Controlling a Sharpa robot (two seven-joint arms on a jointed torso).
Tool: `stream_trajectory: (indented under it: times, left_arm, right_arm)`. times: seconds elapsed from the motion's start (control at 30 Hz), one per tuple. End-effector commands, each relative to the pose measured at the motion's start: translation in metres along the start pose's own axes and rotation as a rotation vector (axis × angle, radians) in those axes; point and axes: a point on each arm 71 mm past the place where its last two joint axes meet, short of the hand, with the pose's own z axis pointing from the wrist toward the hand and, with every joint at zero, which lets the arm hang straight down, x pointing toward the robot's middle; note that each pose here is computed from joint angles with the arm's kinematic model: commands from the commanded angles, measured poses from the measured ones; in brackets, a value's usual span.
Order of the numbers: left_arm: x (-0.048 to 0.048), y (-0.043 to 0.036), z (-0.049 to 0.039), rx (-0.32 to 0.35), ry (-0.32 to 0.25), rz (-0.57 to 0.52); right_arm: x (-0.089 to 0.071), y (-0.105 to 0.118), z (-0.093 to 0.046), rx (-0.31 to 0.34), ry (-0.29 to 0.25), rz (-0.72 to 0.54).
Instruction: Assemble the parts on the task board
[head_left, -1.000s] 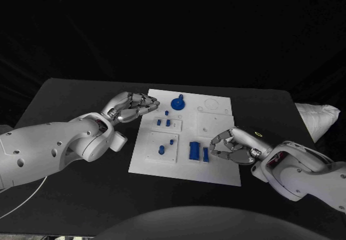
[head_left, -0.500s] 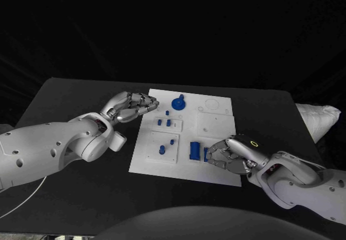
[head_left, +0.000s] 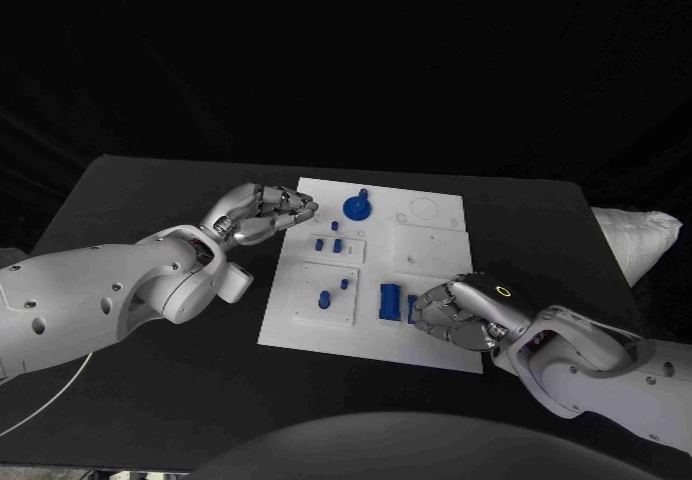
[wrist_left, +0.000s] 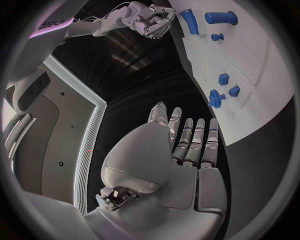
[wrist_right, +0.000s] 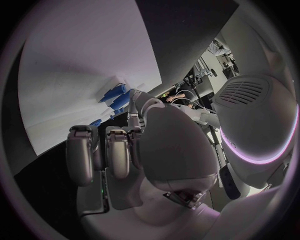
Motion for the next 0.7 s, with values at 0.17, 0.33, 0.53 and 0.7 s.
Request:
stream_trajectory:
  times: [0.17, 0.33, 0.53, 0.7]
  left_arm:
    - [0.0029, -0.0012, 0.0010, 0.008, 0.019, -0.003]
    - [0.0031, -0.0012, 0.0010, 0.008, 0.019, -0.002]
    - [0.0026, -0.0009, 0.0004, 0.005, 0.018, -0.002]
    - [0.0028, -0.0008, 0.0004, 0.002, 0.020, -0.003]
  right_arm:
    - [0.0028, -0.0012, 0.0032, 0.012, 0.003, -0.015]
    - [0.0036, -0.0022, 0.0056, 0.019, -0.004, -0.013]
    - [0.0045, -0.0051, 0.0071, 0.036, -0.005, -0.009]
    - [0.0052, -0.0071, 0.0077, 0.052, -0.001, -0.006]
